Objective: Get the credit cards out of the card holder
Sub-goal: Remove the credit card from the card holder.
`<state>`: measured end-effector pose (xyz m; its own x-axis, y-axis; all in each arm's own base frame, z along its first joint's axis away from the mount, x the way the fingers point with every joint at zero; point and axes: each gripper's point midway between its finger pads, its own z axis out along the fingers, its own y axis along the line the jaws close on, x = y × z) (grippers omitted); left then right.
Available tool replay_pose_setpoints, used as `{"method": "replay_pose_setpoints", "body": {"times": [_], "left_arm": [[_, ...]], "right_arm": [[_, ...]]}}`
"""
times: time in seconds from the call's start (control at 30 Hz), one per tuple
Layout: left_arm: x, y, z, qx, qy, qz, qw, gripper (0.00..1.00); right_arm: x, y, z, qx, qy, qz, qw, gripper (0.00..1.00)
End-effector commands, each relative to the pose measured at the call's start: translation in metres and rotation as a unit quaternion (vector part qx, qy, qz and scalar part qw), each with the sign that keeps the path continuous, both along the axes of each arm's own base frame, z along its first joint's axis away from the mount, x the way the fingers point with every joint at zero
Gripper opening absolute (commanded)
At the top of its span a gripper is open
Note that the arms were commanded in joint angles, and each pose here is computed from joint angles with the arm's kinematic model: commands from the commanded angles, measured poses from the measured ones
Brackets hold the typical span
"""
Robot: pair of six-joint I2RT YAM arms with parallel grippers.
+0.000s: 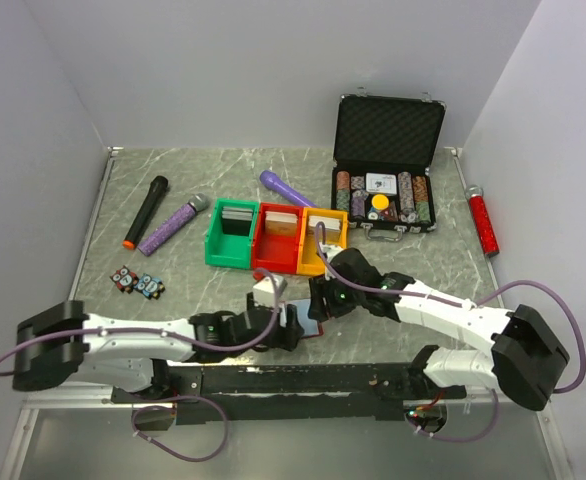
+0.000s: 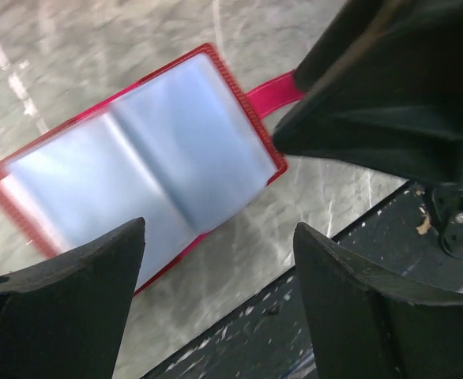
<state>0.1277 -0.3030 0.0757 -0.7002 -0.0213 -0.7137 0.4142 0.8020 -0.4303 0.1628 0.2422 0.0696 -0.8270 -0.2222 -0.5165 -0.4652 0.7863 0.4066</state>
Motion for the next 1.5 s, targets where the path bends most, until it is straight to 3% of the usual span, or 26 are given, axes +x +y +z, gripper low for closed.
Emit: {"method": "replay_pose_setpoints", "body": {"times": [0.0,0.47,1.1,1.47], "left_arm": [[0.012,-0.014,0.005,0.039,-0.046,0.015,0.998,0.81],[0.015,-0.010,-0.021,0.088,-0.032,0.037,0.995,0.75],[0.008,-0.009,-0.018,0.038,-0.021,0.029,0.999,0.68],[0.008,-0.005,-0.012,0.022,-0.013,0.046,0.999,0.68]], "right_arm": [[0.001,-0.003,-0.003,0.014,0.013,-0.012,1.000,0.63],[0.019,-0.035,-0.016,-0.021,0.001,-0.068,0.997,0.64],[0.023,-0.048,-0.019,-0.024,0.003,-0.086,0.996,0.72],[0.019,-0.023,-0.030,0.014,0.044,-0.050,0.998,0.53]]}}
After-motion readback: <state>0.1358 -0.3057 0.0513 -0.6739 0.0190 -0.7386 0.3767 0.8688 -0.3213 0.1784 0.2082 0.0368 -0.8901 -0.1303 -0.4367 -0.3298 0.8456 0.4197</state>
